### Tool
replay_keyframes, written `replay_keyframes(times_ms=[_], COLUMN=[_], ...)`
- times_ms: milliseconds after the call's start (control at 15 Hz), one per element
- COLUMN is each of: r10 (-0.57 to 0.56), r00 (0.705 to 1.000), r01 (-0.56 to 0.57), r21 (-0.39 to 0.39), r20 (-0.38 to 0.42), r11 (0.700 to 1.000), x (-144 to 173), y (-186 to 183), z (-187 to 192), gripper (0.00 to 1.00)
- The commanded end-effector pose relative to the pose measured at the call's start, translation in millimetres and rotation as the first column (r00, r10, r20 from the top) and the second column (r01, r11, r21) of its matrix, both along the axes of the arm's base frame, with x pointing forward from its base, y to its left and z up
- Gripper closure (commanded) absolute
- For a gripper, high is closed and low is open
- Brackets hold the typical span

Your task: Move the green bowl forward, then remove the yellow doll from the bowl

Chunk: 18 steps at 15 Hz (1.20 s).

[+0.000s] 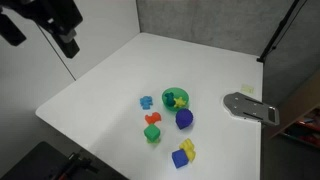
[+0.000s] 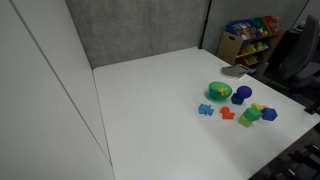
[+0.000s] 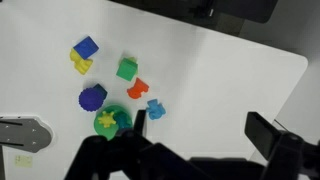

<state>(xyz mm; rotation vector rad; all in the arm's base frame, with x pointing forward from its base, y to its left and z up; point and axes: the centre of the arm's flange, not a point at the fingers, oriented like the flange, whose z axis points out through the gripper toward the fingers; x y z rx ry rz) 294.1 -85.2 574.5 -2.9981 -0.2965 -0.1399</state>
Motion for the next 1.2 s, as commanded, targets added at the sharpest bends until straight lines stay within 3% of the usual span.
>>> replay_keyframes(times_ms=[0, 467, 1133], r10=[0.000, 0.010, 0.008], r00=[1.000, 1.000, 1.000], r01=[0.000, -0.010, -0.009], r21=[0.000, -0.008, -0.064], r20=[0.000, -0.008, -0.022], r11=[1.000, 1.000, 0.998], x=[0, 11, 87], y=[0, 10, 78], z=[0, 2, -1], gripper=[0.00, 0.00, 0.00])
